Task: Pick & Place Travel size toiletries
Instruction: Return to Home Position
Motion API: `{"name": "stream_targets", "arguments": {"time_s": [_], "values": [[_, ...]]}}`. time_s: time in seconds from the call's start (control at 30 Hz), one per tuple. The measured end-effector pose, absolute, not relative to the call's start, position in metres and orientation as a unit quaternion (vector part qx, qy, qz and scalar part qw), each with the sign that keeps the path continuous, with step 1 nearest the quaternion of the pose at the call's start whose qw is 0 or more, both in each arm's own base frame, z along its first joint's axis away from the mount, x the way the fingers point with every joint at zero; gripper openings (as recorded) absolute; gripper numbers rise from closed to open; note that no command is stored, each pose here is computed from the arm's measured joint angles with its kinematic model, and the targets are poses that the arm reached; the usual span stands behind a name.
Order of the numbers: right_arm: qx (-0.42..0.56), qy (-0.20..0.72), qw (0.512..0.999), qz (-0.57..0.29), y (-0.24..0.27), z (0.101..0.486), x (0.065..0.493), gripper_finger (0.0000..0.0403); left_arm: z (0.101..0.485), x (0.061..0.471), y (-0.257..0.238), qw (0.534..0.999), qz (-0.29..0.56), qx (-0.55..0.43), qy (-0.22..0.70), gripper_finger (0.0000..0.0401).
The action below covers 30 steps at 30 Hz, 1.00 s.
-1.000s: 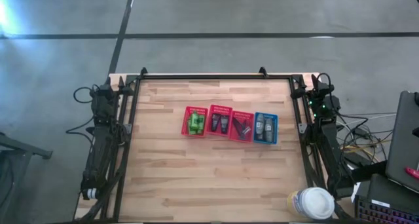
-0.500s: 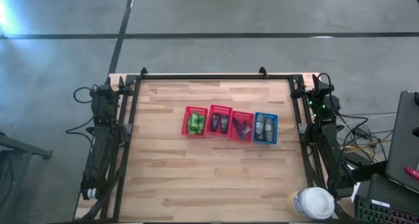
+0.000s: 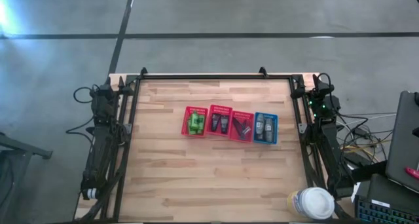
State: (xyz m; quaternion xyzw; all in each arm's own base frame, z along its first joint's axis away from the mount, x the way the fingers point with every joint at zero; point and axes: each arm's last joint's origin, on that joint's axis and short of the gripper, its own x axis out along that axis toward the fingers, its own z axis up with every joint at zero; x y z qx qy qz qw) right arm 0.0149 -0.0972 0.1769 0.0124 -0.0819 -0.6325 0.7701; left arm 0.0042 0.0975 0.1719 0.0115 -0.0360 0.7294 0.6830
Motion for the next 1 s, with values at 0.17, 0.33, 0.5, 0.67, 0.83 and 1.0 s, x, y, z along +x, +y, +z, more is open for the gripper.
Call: {"name": "stream_targets", "arguments": {"time_s": [0.17, 0.33, 0.5, 0.67, 0.83, 1.0], "values": [[0.012, -0.082, 0.77, -0.633, -0.0972, 0.177, 0.0149, 0.0337, 0.1719, 0.0042, 0.0975, 0.683, 0.729, 0.012, -0.036, 0.0264], [0.012, -0.082, 0.77, -0.633, -0.0972, 0.1771, 0.0149, 0.0326, 0.172, 0.0042, 0.0975, 0.683, 0.729, 0.012, -0.036, 0.0264], [0.012, -0.082, 0.77, -0.633, -0.0972, 0.1771, 0.0149, 0.0329, 0.1719, 0.0042, 0.0975, 0.683, 0.729, 0.011, -0.036, 0.0264], [0.012, -0.082, 0.77, -0.633, -0.0972, 0.1771, 0.0149, 0.0345, 0.1719, 0.0042, 0.0975, 0.683, 0.729, 0.012, -0.036, 0.0264], [0.012, -0.082, 0.77, -0.633, -0.0972, 0.1771, 0.0149, 0.036, 0.172, 0.0042, 0.0975, 0.683, 0.729, 0.012, -0.036, 0.0264], [0.012, -0.082, 0.77, -0.633, -0.0972, 0.1771, 0.0149, 0.0359, 0.172, 0.0042, 0.0975, 0.683, 0.729, 0.012, -0.036, 0.0264]]}}
